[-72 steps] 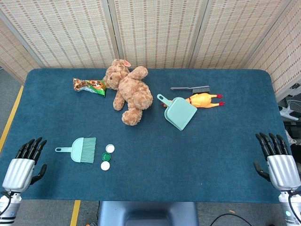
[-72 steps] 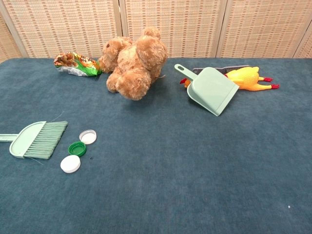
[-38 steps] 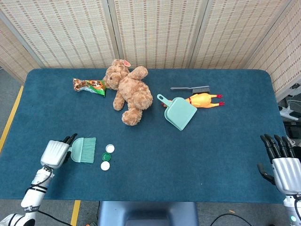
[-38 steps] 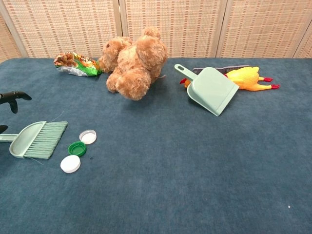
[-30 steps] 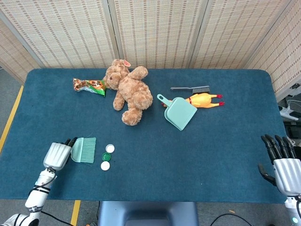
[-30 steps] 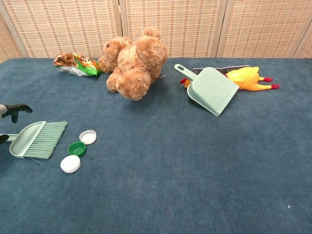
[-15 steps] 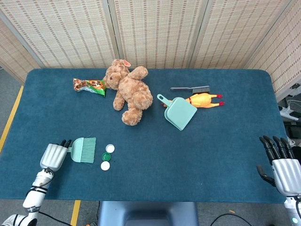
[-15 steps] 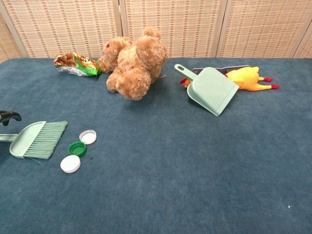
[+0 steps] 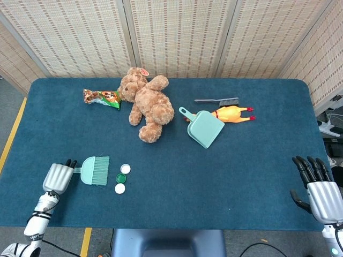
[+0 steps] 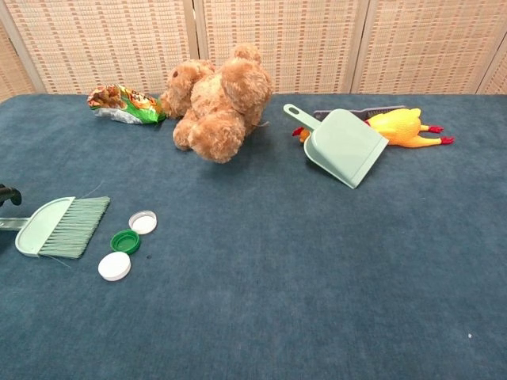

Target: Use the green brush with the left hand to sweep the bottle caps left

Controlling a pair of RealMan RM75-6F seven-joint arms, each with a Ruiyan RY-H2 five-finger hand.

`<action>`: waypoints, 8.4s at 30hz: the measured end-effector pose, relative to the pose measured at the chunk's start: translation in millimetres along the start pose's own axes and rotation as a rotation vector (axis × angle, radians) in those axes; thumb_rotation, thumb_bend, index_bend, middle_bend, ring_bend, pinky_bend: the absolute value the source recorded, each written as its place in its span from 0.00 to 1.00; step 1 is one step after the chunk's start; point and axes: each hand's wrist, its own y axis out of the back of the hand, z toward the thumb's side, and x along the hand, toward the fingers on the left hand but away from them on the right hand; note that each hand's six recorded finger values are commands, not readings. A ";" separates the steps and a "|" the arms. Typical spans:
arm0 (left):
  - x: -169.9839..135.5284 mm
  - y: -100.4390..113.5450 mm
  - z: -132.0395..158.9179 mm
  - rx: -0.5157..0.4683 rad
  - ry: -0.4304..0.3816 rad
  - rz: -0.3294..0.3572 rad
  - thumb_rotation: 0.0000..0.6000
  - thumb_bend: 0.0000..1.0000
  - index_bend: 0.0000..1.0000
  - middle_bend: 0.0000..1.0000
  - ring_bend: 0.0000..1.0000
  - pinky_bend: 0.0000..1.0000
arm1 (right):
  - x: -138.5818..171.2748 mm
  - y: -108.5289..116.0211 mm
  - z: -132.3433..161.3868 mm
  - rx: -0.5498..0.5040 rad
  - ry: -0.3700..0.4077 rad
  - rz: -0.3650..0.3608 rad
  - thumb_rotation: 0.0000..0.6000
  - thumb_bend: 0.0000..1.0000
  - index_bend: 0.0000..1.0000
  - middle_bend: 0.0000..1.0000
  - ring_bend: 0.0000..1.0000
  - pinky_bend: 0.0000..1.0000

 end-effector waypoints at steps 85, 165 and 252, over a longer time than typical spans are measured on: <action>-2.0 67.2 20.4 0.241 -0.006 0.289 1.00 0.53 0.86 0.99 0.79 0.85 | 2.9 -20.1 11.4 -0.025 0.044 0.122 1.00 0.26 0.00 0.06 0.00 0.00; -1.9 104.0 64.6 1.154 0.072 0.091 1.00 0.54 0.86 1.00 0.81 0.88 | 17.7 -1.5 15.4 -0.094 0.083 0.152 1.00 0.26 0.00 0.06 0.00 0.00; -14.6 230.9 117.3 0.527 -0.030 0.376 1.00 0.61 0.87 1.00 0.83 0.89 | 23.8 14.8 10.1 -0.144 0.090 0.127 1.00 0.26 0.00 0.06 0.00 0.00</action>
